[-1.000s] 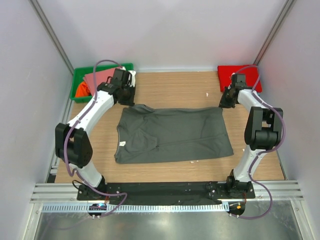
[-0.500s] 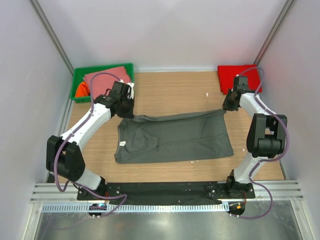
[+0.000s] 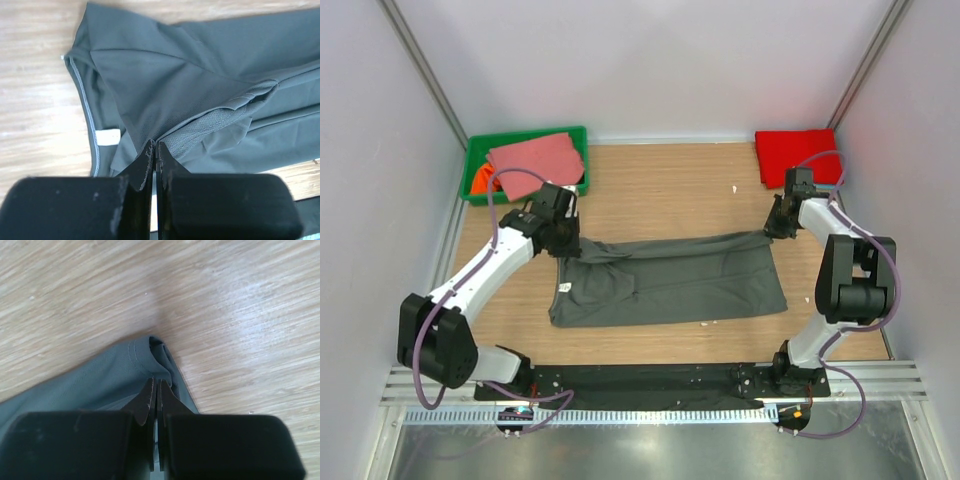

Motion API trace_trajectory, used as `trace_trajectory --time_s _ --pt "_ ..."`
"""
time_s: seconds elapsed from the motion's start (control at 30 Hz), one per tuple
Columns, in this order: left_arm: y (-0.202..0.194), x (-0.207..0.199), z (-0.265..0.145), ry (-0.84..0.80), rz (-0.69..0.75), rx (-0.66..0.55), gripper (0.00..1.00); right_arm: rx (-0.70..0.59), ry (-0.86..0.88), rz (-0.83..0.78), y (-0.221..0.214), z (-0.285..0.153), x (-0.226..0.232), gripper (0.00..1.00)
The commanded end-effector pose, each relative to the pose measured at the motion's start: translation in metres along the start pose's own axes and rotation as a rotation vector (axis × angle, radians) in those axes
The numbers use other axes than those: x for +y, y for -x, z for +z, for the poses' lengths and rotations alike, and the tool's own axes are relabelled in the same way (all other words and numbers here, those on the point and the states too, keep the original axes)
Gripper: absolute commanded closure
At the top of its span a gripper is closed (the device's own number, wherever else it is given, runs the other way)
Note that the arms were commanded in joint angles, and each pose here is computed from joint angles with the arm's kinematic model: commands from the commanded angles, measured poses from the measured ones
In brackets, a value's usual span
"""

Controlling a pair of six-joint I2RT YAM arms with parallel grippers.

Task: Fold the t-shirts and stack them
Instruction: Fold the tshirt

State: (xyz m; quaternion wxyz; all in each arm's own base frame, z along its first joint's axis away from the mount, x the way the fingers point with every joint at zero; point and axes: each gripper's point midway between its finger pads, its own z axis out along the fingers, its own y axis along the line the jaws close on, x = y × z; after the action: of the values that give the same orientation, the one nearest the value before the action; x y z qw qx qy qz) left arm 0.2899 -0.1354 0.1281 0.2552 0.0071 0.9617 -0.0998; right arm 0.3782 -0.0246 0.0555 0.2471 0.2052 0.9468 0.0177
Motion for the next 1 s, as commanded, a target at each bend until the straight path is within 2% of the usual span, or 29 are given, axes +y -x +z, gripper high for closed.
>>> trace_trajectory --time_s 0.0,0.27,0.63,0.7,0.77,0.8,0.83,0.87,0.9,0.97 --pt "-0.003 0.0 -0.012 -0.001 -0.051 -0.025 1.0 -0.058 0.009 0.01 0.008 -0.016 -0.001 0.99" --pt "-0.018 0.005 -0.012 0.015 -0.071 0.01 1.0 -0.077 0.01 0.012 0.0 -0.029 -0.004 0.99" --pt "-0.031 0.007 -0.006 0.019 -0.073 0.052 1.0 -0.033 -0.011 0.014 -0.022 -0.021 -0.013 0.96" --pt "-0.032 0.006 -0.008 0.016 -0.072 0.05 1.0 -0.036 -0.038 0.009 -0.025 -0.021 -0.019 0.93" --pt "-0.034 0.009 -0.012 0.022 -0.084 0.042 0.99 -0.045 -0.065 0.008 -0.027 -0.025 -0.025 0.85" --pt "-0.034 0.009 -0.014 0.021 -0.084 0.039 0.91 -0.049 -0.074 0.01 -0.028 -0.027 -0.027 0.79" --pt "-0.034 0.009 -0.021 0.019 -0.092 0.028 0.83 -0.069 -0.078 0.015 -0.025 -0.033 -0.028 0.63" --pt "-0.034 0.01 -0.024 0.024 -0.097 0.021 0.75 -0.087 -0.088 0.021 -0.022 -0.037 -0.03 0.54" --pt "-0.033 0.012 -0.028 0.032 -0.1 0.005 0.6 -0.115 -0.102 0.026 -0.017 -0.04 -0.032 0.48" --pt "-0.027 0.012 -0.043 0.02 -0.11 -0.043 0.55 -0.18 -0.089 0.04 -0.001 -0.048 -0.029 0.44"
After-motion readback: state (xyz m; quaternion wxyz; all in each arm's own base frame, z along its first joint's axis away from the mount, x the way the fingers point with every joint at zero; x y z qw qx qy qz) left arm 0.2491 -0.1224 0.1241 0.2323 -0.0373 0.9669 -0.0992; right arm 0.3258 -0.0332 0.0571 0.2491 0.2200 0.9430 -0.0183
